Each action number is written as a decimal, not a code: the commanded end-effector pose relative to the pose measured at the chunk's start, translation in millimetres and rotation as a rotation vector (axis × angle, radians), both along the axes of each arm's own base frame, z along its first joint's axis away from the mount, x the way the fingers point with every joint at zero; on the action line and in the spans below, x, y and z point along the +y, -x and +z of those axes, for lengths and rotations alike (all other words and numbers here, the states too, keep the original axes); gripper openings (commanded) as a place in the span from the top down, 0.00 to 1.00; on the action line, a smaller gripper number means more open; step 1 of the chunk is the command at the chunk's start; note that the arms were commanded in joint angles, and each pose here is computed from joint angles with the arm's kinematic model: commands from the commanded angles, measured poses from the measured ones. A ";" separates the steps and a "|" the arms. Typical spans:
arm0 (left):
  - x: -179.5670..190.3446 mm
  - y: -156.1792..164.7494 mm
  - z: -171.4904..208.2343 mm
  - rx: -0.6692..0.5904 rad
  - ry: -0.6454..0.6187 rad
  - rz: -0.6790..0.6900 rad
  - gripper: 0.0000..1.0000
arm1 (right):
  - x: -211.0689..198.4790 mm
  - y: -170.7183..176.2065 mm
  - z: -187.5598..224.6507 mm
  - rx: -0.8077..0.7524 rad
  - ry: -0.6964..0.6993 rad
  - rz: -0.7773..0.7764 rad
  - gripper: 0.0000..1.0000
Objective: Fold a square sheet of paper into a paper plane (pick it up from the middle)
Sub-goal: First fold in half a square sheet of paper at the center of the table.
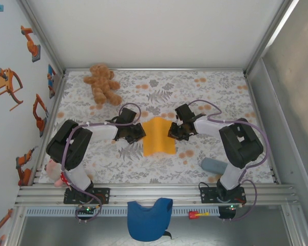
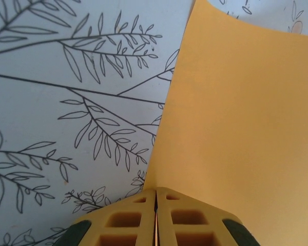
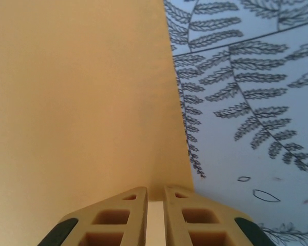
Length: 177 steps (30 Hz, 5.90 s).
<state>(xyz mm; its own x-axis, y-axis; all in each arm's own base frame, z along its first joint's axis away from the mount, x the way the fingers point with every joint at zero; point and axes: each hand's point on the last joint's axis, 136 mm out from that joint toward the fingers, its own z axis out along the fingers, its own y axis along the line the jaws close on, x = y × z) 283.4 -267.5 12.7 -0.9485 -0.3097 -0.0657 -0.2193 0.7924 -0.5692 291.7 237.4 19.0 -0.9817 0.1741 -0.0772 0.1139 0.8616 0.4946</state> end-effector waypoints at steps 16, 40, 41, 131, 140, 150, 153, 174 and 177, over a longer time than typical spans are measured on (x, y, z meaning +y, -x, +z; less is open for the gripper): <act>4.5 -1.0 -1.0 -0.040 0.014 -0.011 0.84 | 21.8 -11.2 -4.0 0.027 -0.101 -0.009 0.82; -4.6 -9.3 15.7 -0.079 0.170 0.019 0.68 | 27.6 -10.9 -3.7 0.030 -0.141 -0.010 0.80; -5.4 -10.1 16.9 -0.082 0.177 0.019 0.66 | 27.3 -10.5 -4.2 0.032 -0.140 -0.010 0.80; -24.8 -16.7 295.6 -0.494 0.918 -0.305 0.71 | 79.5 -43.6 236.6 -0.466 -0.878 0.199 0.18; -24.9 -27.3 299.5 -0.476 1.016 -0.283 0.73 | 87.1 -41.7 255.2 -0.451 -0.957 0.219 0.19; -11.3 -41.1 258.1 -0.420 0.919 -0.196 0.74 | 73.5 -43.3 261.0 -0.482 -0.953 0.193 0.37; -9.8 -41.0 248.3 -0.407 0.878 -0.194 0.74 | 67.4 -46.6 254.2 -0.477 -0.938 0.172 0.46; 4.2 -38.7 221.5 -0.353 0.736 -0.163 0.40 | 51.9 -41.9 245.5 -0.471 -0.696 0.198 1.00; 23.0 -42.9 200.4 -0.341 0.614 -0.093 0.17 | 39.9 -44.9 241.0 -0.472 -0.622 0.177 1.00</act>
<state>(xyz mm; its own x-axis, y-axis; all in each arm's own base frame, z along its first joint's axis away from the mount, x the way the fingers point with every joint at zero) 325.5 -261.8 221.8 -0.9499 -0.2671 -0.1624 0.1073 0.2093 -0.9719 334.7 290.8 243.2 -0.9151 0.1609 -0.3698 -0.2993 0.3435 0.8902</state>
